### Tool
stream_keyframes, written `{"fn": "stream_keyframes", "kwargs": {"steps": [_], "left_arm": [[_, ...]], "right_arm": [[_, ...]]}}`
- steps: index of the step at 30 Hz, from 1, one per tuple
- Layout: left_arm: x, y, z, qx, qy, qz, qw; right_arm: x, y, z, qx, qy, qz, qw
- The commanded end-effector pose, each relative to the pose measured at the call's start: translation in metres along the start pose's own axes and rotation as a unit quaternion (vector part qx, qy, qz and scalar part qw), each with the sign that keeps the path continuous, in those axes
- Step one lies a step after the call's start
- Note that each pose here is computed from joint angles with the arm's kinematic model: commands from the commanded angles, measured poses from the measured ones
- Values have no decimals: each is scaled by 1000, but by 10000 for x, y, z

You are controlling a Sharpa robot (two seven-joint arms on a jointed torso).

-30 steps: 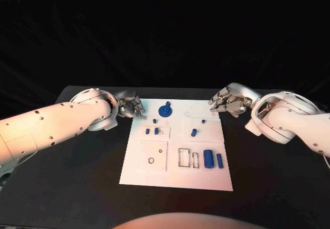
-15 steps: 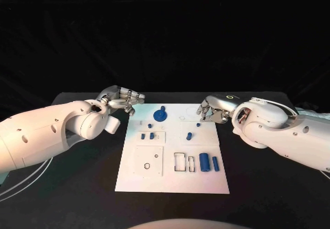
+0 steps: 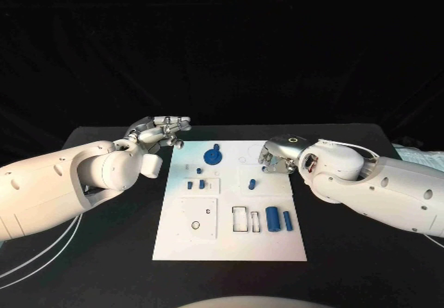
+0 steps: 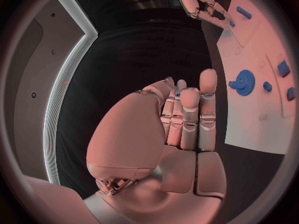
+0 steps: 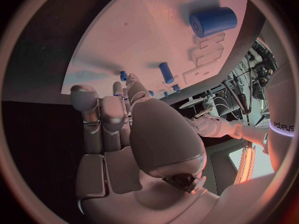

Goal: Assemble the parts on the task board

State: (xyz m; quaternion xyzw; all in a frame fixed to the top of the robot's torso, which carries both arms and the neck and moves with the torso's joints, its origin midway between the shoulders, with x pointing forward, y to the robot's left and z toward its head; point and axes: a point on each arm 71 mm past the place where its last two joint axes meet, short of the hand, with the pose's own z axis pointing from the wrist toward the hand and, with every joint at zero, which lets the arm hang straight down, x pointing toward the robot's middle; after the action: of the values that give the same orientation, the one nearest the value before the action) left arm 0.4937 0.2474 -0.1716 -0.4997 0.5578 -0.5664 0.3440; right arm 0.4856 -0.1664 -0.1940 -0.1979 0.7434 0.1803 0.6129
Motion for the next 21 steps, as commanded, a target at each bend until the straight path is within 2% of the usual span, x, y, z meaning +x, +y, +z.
{"fn": "stream_keyframes", "kwargs": {"steps": [1, 14, 21], "left_arm": [[21, -21, -7, 14, 0, -24, 1000], [14, -15, 4, 12, 6, -13, 1000], [15, -9, 13, 9, 14, -10, 1000]], "right_arm": [[45, 6, 8, 3, 20, -30, 999], [102, 41, 43, -1, 27, -48, 999], [155, 52, 60, -4, 42, -44, 998]]}}
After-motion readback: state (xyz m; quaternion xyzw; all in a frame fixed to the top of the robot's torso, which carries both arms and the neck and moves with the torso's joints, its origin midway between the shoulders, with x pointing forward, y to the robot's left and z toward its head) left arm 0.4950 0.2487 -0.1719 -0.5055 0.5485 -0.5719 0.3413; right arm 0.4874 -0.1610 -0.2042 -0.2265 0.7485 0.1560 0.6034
